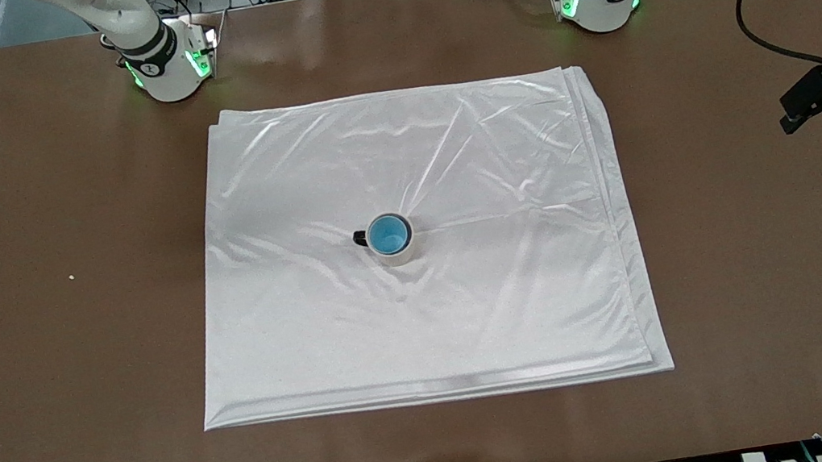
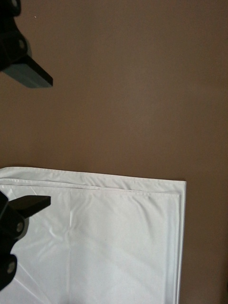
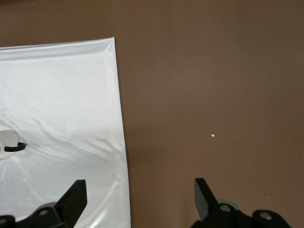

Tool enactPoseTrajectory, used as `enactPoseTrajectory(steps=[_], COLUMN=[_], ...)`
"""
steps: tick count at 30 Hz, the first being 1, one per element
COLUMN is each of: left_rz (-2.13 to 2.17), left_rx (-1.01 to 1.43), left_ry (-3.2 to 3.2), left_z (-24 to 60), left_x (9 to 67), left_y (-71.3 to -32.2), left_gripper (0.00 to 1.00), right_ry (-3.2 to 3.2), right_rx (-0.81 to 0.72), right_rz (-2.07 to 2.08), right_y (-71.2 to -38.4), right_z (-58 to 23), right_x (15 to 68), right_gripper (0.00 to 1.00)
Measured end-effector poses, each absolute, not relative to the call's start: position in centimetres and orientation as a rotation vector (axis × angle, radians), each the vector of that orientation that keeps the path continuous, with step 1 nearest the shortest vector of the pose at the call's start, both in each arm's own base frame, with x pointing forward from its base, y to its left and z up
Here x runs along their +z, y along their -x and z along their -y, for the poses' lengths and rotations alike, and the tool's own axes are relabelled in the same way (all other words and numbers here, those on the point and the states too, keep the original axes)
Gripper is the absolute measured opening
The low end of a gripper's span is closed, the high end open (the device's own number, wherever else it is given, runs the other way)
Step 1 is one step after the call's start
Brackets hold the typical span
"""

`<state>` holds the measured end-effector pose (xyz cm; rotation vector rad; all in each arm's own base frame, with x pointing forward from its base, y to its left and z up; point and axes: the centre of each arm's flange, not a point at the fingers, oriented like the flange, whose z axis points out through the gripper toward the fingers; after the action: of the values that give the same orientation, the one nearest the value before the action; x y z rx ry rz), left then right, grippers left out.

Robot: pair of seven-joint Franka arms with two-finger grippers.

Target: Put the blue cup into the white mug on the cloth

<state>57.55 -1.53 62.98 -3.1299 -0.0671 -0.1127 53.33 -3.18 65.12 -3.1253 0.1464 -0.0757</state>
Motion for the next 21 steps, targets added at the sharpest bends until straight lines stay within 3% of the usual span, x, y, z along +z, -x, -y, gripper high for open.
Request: enactPoseTrajectory(steps=[10, 21], left_rz=[0.033, 0.034], left_rx=[-0.054, -0.035], left_ry=[3.126, 3.126], left_z=[2.8, 2.8], left_x=[64.9, 64.7], left_y=[-55.0, -54.8], left_gripper=[1.0, 1.0], right_ry=[3.126, 3.126], right_rx=[-0.076, -0.077], right_rz=[-0.14, -0.137], right_y=[-53.3, -53.3], right_z=[2.9, 2.8], right_x=[65.1, 65.2], right_gripper=[1.0, 1.0])
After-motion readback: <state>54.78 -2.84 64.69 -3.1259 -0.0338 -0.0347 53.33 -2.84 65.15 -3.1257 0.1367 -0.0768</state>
